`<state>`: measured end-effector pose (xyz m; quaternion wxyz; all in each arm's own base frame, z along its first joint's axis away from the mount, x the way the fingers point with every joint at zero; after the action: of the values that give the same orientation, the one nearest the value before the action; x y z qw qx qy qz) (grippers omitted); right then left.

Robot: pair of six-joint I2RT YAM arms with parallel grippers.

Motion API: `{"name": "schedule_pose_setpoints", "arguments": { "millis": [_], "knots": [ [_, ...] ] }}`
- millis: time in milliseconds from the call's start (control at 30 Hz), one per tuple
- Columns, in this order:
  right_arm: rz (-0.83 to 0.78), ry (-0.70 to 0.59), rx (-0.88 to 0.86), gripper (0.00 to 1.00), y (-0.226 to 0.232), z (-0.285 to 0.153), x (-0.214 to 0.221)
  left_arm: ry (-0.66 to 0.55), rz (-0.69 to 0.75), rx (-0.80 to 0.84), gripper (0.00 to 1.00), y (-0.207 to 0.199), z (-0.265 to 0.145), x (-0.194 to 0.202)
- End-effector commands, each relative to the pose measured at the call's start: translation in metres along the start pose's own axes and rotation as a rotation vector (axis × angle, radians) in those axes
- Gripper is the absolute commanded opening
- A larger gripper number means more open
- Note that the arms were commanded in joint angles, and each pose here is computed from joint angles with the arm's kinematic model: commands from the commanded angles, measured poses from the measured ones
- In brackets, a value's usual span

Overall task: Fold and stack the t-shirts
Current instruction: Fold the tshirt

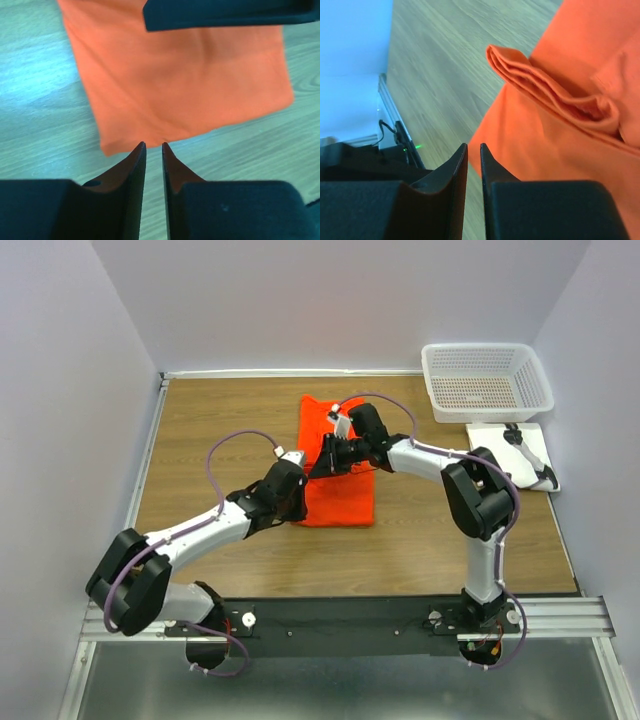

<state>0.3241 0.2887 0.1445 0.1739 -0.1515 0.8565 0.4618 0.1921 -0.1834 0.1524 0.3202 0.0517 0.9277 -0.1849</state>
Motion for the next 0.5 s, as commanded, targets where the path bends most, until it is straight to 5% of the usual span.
{"name": "schedule_pose_setpoints", "arguments": {
  "millis": [0,467],
  "knots": [
    [0.012,0.002,-0.08,0.22,-0.006,0.017,-0.004,0.066,-0.002,-0.026,0.22,0.011,0.017,0.016],
    [0.106,-0.145,0.054,0.23,-0.084,0.057,-0.061,0.185,-0.033,-0.035,0.15,0.026,0.02,0.052]
  ]
}}
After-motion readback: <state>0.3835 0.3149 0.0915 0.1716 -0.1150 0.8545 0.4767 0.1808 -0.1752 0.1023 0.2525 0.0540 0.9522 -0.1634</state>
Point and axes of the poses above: each gripper's point midway between its finger pads, its own z axis out along the fingers, its own y axis along the line the jaws close on, x = y × z, the point moved 10 cm from there along -z, back along the fingers, and after that the axes turned 1 degree about -z, right-handed, at the moved point
